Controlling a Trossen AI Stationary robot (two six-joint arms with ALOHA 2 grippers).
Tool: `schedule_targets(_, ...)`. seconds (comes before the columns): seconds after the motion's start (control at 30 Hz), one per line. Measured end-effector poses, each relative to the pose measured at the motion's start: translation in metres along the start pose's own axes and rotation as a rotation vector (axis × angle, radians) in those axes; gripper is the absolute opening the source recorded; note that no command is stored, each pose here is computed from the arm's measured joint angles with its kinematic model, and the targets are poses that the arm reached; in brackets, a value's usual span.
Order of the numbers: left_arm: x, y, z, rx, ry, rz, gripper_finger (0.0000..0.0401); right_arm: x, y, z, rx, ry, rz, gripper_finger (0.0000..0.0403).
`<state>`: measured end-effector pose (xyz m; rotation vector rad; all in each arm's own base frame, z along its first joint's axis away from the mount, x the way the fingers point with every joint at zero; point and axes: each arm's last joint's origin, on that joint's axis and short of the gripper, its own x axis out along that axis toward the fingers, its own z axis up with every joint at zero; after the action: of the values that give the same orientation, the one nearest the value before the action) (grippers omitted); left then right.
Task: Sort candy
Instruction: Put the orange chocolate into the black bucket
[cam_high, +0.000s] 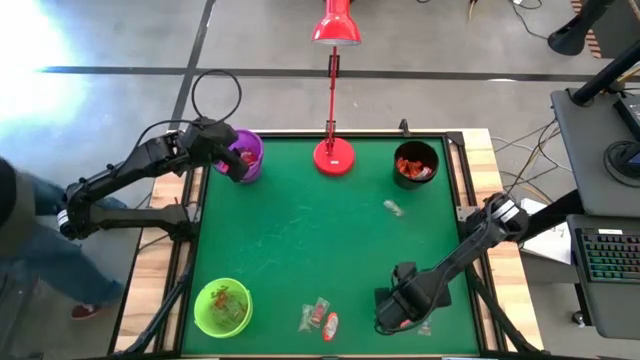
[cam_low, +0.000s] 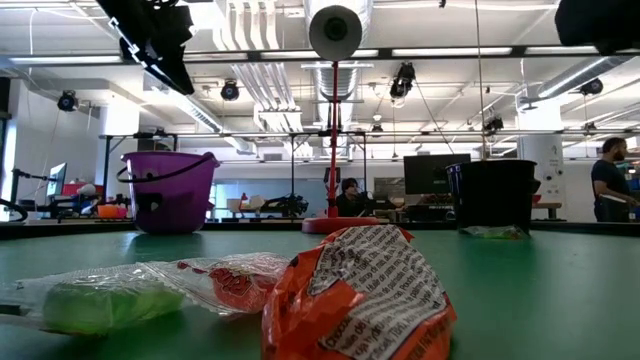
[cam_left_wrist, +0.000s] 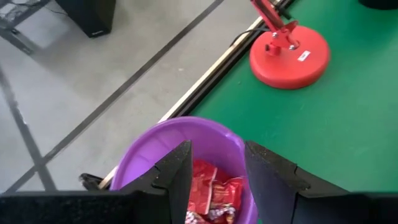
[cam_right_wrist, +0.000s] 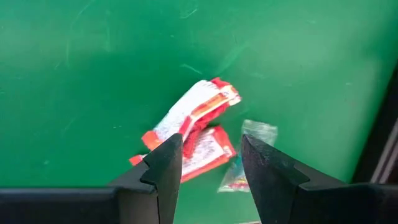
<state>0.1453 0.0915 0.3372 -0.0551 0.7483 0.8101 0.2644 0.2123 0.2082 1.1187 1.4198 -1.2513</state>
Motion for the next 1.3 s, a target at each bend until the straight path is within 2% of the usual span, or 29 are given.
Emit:
schedule_targets(0.33,0.000,-0.001,0.000,-0.018,-0.001,-0.028,0.0129,0.038,0.018,-0.005,-0.001,-0.043,-0.066,0.0157)
schedule_targets(0.53,0.000,-0.001,0.000,-0.018,-0.001,-0.028,0.0129,0.055,0.024,-0.007,-0.048,-0.038,-0.112,0.0149)
schedule_targets(0.67,0.000,-0.001,0.000,-0.018,0.000,-0.028,0.0129,0.062,0.026,-0.008,-0.078,-0.036,-0.132,0.0119)
schedule_targets(0.97,0.000,-0.001,0.000,-0.014,0.001,-0.028,0.0129,0.067,0.024,-0.006,-0.091,-0.040,-0.151,0.0019)
schedule_targets(1.2,0.000,-0.001,0.000,-0.013,0.001,-0.026,0.0129,0.059,0.020,-0.004,-0.103,-0.045,-0.134,0.0009)
schedule_targets(1.3,0.000,-0.001,0.000,-0.013,0.001,-0.026,0.0129,0.047,0.016,-0.004,-0.090,-0.046,-0.107,0.0009)
